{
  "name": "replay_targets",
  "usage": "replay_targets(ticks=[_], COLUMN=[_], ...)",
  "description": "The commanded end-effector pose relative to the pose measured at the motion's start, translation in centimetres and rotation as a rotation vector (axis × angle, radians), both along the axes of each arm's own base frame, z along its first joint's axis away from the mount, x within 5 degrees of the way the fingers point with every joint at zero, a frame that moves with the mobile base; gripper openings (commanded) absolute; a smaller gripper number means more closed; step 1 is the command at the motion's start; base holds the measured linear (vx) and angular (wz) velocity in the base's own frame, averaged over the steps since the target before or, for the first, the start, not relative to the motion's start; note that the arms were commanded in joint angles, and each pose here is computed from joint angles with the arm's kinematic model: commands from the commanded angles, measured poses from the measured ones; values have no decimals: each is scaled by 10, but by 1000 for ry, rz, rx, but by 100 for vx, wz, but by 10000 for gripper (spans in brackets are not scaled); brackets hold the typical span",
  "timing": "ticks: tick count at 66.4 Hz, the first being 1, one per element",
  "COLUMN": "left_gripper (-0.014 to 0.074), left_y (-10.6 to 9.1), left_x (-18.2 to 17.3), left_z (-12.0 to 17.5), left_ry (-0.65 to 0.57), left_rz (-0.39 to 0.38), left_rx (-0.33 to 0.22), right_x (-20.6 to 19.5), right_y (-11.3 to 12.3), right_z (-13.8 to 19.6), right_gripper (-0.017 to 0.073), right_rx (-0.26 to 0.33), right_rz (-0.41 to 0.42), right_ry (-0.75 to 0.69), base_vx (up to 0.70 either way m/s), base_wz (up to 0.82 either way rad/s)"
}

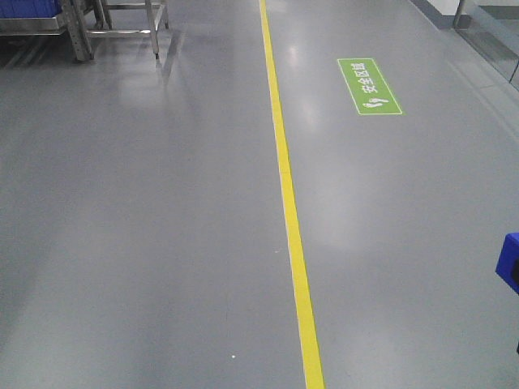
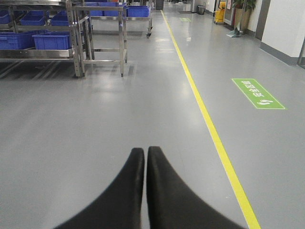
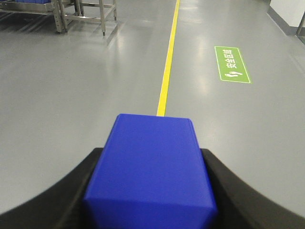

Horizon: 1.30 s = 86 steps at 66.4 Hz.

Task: Pour parts from conveyor to right shelf
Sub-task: 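Drive the base away from the conveyor holding the block in the right gripper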

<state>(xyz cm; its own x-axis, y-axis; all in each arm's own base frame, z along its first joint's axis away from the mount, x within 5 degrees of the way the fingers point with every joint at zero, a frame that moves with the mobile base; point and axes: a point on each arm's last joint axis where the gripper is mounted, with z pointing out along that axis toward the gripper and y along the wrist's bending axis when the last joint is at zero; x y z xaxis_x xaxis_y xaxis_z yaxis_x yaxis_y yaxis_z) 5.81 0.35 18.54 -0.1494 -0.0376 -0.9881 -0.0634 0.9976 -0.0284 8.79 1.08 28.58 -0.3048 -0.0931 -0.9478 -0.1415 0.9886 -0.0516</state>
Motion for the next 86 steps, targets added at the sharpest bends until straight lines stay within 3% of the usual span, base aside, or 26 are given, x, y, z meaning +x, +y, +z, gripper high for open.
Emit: replay_targets(ticks=[1, 49, 86], left_gripper=[-6, -6, -6], left_y=[0, 0, 0], left_x=[1, 1, 1], left_z=[12, 12, 12], left_ry=[-78, -78, -78], left_rz=[-1, -1, -1], left_rx=[-12, -12, -12], right_x=[3, 3, 2], right_y=[-2, -2, -2], right_z=[16, 16, 15], right_gripper=[-5, -5, -5], right_rx=[-1, -1, -1], right_rz=[-24, -24, -23], right_ry=[-94, -94, -93], base_vx=[2, 9, 33], base_wz=[-3, -2, 1])
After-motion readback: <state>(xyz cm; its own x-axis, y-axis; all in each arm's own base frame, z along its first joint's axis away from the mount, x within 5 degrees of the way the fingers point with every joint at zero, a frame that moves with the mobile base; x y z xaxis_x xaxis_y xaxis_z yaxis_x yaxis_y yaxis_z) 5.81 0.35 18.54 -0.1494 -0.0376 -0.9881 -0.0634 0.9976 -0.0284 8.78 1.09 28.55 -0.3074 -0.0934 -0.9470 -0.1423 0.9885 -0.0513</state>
